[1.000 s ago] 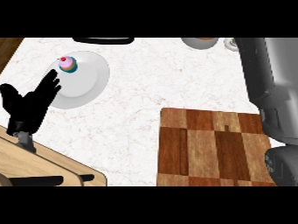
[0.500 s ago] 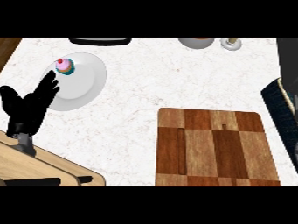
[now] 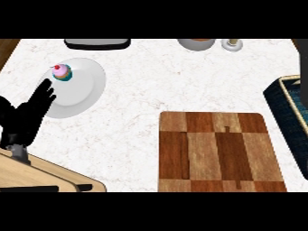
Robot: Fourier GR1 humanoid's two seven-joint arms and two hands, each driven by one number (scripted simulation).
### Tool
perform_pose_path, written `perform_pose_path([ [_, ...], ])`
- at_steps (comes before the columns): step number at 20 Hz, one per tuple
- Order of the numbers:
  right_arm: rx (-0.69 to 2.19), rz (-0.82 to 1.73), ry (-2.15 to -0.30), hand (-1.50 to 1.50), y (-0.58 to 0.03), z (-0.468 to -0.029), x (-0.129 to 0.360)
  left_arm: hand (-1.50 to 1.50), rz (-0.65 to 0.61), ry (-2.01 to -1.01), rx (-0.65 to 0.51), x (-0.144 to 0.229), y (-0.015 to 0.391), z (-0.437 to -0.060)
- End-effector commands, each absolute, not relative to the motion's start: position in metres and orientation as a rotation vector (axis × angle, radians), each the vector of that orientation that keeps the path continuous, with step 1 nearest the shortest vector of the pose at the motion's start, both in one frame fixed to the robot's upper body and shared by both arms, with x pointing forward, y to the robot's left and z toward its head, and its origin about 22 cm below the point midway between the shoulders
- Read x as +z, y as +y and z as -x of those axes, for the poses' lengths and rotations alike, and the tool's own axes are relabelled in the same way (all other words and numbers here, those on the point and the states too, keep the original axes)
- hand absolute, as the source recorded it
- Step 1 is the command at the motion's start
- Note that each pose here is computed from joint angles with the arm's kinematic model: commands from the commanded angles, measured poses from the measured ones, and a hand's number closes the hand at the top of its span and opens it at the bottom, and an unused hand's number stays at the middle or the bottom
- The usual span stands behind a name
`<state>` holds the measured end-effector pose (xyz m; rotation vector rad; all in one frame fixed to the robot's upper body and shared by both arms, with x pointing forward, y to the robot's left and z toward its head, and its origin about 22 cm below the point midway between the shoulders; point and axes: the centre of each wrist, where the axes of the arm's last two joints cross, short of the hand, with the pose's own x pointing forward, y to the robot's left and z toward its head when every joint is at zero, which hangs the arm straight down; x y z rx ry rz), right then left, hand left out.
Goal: Pick the lemon from the cutting board and place it in the basket
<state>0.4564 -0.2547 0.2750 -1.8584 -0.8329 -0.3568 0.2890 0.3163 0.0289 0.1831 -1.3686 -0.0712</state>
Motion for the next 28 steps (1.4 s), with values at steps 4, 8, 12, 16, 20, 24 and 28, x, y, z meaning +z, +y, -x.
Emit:
perform_pose_path([
  [4,-0.467,1.802,-0.776,1.50,-0.287,-0.433,0.242,0.00,-0.210,-1.377,-0.052,0.034,0.326,-0.293],
  [8,-0.534,1.797,-0.793,1.50,-0.310,-0.426,0.218,0.00,-0.188,-1.388,-0.078,0.049,0.304,-0.295],
  [12,-0.751,1.825,-0.691,-1.50,-0.325,-0.406,0.212,0.00,-0.203,-1.384,-0.065,0.029,0.311,-0.288],
  [16,-0.690,1.816,-0.677,-1.50,-0.327,-0.408,0.193,0.00,-0.186,-1.390,-0.087,0.055,0.312,-0.288],
  [20,-0.652,1.809,-0.777,-1.50,-0.327,-0.404,0.192,0.00,-0.198,-1.388,-0.074,0.048,0.313,-0.299],
  [24,-0.756,1.835,-0.841,-1.50,-0.344,-0.391,0.218,0.00,-0.179,-1.383,-0.063,0.044,0.331,-0.283],
  [28,-1.052,1.854,-0.909,-1.50,-0.357,-0.363,0.225,0.00,-0.200,-1.382,-0.074,0.036,0.320,-0.286],
])
